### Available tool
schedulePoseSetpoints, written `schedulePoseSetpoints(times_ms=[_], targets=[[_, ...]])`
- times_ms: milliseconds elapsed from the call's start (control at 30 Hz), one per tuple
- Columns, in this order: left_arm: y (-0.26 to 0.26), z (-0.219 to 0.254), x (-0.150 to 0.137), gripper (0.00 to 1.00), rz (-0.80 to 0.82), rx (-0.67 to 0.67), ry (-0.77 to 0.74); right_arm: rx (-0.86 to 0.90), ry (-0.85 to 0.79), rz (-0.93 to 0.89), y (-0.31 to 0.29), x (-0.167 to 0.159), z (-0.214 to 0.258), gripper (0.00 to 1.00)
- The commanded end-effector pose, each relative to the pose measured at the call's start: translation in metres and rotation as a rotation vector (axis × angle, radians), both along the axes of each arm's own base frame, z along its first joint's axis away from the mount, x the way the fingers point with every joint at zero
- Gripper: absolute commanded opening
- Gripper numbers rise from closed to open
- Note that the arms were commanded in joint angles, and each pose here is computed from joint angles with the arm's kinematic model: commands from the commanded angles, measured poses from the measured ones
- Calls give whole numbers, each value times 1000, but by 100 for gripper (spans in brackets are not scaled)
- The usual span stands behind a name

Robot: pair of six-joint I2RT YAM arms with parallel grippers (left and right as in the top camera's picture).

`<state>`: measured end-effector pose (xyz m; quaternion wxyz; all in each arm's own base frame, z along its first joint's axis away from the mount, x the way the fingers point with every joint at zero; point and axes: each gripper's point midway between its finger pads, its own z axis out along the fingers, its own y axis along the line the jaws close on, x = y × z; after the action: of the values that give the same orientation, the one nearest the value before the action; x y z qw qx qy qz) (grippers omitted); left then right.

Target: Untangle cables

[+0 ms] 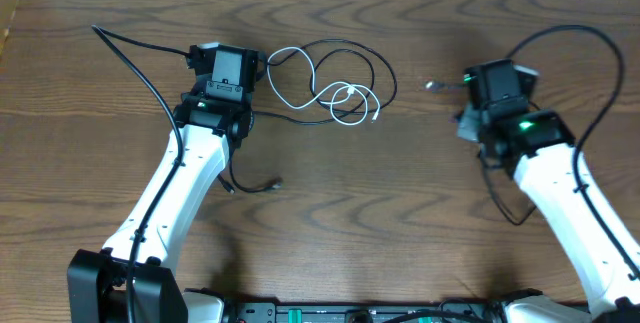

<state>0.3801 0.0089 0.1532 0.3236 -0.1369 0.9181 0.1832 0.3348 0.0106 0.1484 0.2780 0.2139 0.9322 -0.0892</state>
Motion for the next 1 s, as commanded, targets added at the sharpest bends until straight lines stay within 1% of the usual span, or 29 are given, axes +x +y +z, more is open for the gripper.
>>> schedulePoseSetpoints(times_ms=[0, 100, 233, 333, 467, 633, 733, 867, 967], targets=[[4, 17, 3, 7, 19, 9, -42, -57, 17, -146, -44, -5, -2, 1], [4, 16, 3, 8, 19, 9, -41, -51, 23, -235, -68, -9, -5, 1], [4, 16, 2, 7, 19, 10, -35, -45, -12, -348, -104, -8, -3, 1], [4, 15, 1, 8, 19, 11, -31, -44, -23, -386, -127, -7, -3, 1], [4, 15, 1, 8, 20, 11, -31, -10, 31, -327, -138, -5, -17, 1], [5, 14, -1, 8, 20, 13, -21, -11, 117, -381, -159, -11, -46, 2], [5, 13, -3, 7, 19, 16, -9, 3, 124, -345, -167, -2, -60, 2], [6, 12, -4, 8, 19, 18, -1, 0, 114, -279, -176, 14, -72, 5], [6, 12, -4, 6, 19, 18, -2, 13, 87, -173, -173, 34, -81, 4]])
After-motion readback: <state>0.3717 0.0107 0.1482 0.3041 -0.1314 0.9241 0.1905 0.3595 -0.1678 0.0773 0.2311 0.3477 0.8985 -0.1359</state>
